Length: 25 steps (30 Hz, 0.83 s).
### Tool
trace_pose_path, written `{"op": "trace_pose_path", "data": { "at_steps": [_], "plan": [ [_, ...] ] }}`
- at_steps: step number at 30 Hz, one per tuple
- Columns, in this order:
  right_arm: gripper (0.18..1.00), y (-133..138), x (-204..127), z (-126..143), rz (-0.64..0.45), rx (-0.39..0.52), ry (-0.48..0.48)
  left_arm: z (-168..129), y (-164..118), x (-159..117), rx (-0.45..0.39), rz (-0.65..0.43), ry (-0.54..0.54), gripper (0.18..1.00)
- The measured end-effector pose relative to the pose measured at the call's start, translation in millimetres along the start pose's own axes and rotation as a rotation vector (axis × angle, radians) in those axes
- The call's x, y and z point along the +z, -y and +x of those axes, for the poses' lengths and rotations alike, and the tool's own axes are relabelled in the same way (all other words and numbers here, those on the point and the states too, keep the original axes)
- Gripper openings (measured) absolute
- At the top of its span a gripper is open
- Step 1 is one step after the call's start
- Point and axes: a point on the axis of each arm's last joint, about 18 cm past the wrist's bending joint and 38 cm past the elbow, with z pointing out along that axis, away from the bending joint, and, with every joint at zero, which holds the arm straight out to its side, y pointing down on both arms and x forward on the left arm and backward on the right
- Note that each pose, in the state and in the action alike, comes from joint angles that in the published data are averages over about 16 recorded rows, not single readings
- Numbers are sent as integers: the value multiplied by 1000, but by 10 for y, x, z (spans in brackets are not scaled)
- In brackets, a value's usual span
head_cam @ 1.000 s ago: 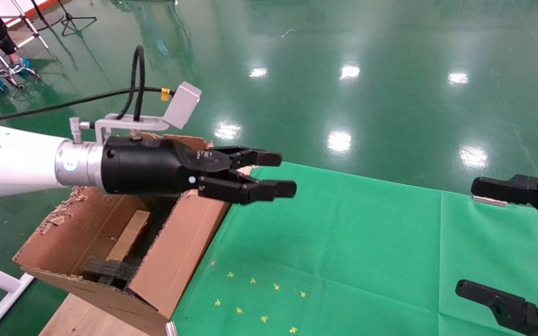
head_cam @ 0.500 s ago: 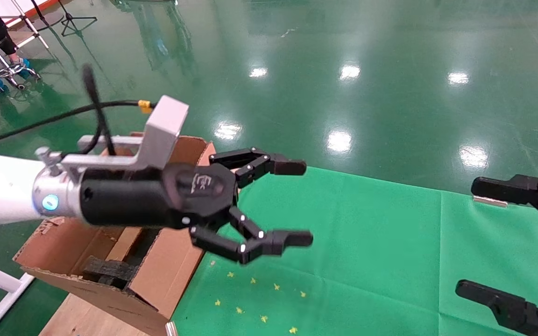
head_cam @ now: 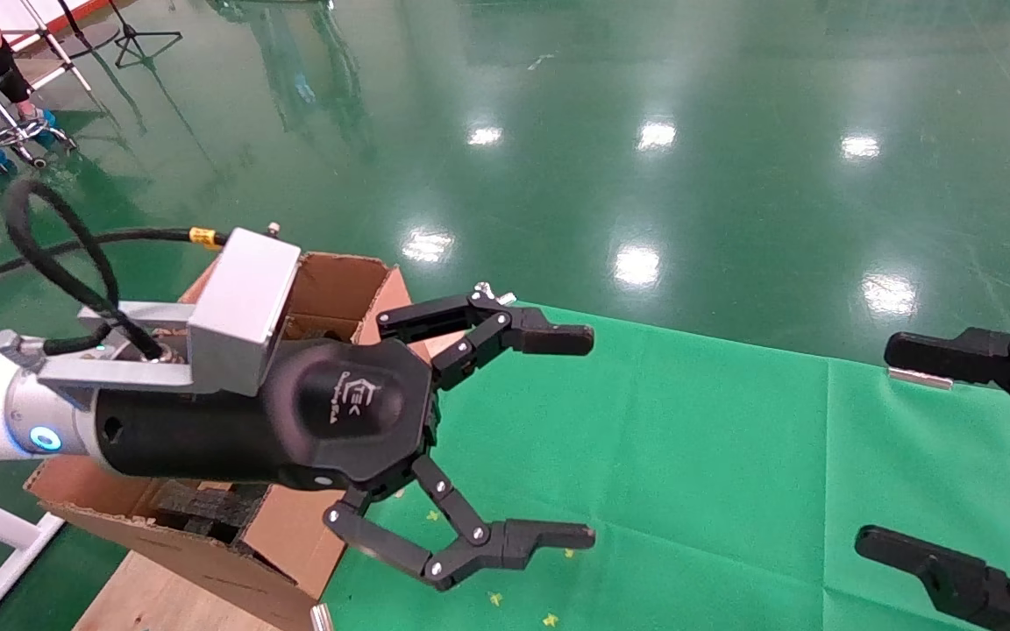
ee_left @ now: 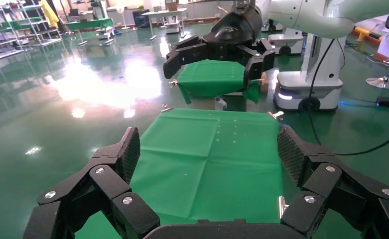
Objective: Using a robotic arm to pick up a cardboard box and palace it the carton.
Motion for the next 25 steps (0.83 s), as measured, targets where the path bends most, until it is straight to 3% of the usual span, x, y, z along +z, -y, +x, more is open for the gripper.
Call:
{"op": "trace_pose_path", "data": {
  "at_steps": [25],
  "plan": [
    [1001, 0, 0, 0, 0, 0, 0, -52, -18, -6, -20, -6, 9, 1001]
  ]
}}
